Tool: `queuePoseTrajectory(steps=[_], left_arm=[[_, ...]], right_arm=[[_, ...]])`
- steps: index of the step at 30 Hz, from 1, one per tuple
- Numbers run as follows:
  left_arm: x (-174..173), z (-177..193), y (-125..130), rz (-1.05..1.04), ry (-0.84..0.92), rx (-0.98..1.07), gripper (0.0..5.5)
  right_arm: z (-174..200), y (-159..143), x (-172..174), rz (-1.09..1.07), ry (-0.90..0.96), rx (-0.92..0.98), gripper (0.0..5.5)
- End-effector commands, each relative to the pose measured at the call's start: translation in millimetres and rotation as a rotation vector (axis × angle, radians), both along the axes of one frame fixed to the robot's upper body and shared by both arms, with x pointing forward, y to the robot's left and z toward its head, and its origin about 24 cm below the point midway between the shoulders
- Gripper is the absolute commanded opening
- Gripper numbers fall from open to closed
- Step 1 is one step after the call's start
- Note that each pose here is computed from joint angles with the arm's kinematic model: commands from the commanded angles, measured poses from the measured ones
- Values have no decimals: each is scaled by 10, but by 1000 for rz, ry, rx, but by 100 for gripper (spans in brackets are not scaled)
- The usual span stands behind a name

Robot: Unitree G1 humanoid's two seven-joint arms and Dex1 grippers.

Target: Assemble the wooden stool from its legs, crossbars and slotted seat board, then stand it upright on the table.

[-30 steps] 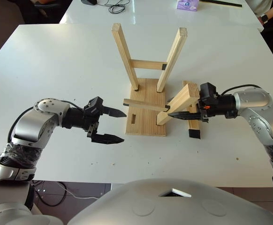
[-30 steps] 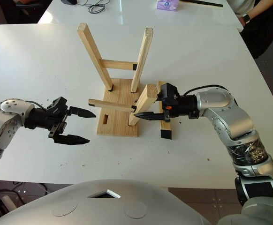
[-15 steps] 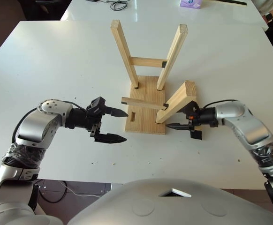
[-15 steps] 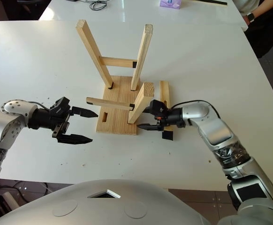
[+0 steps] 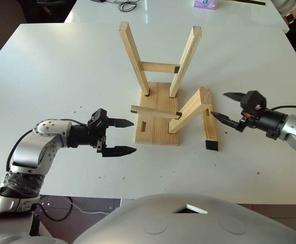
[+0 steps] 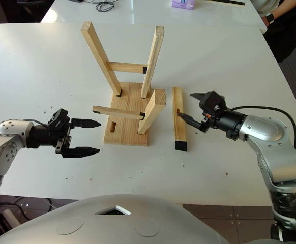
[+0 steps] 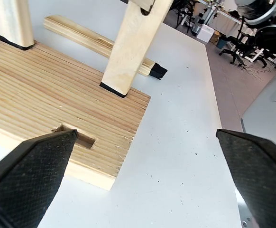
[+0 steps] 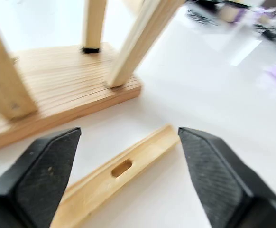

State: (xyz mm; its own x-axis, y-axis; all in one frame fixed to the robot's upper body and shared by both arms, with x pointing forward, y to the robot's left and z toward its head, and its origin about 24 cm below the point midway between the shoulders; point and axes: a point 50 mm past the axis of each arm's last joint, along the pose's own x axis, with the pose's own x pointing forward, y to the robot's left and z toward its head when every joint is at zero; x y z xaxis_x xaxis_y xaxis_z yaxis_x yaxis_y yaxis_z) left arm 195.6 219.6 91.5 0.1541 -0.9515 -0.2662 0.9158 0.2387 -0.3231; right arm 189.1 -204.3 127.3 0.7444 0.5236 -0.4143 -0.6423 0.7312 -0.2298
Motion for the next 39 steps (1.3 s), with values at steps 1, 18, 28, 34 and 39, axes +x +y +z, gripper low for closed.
queuePoseTrajectory(steps=[1,18,28,34,39], left_arm=[[30,96,64,75,-49,-6,540],[9,98,-45,77,-62,-20,540],[103,179,-16,107,-102,-31,540],[149,185,1,128,-116,-33,540],[196,212,20,156,-136,-42,540]], right_arm=[[-195,209,-232,-185,141,72,464],[-778,225,-319,-554,360,46,538],[-905,285,-384,-562,354,85,413],[-861,238,-314,-596,274,110,326],[-841,216,-265,-611,239,118,245]])
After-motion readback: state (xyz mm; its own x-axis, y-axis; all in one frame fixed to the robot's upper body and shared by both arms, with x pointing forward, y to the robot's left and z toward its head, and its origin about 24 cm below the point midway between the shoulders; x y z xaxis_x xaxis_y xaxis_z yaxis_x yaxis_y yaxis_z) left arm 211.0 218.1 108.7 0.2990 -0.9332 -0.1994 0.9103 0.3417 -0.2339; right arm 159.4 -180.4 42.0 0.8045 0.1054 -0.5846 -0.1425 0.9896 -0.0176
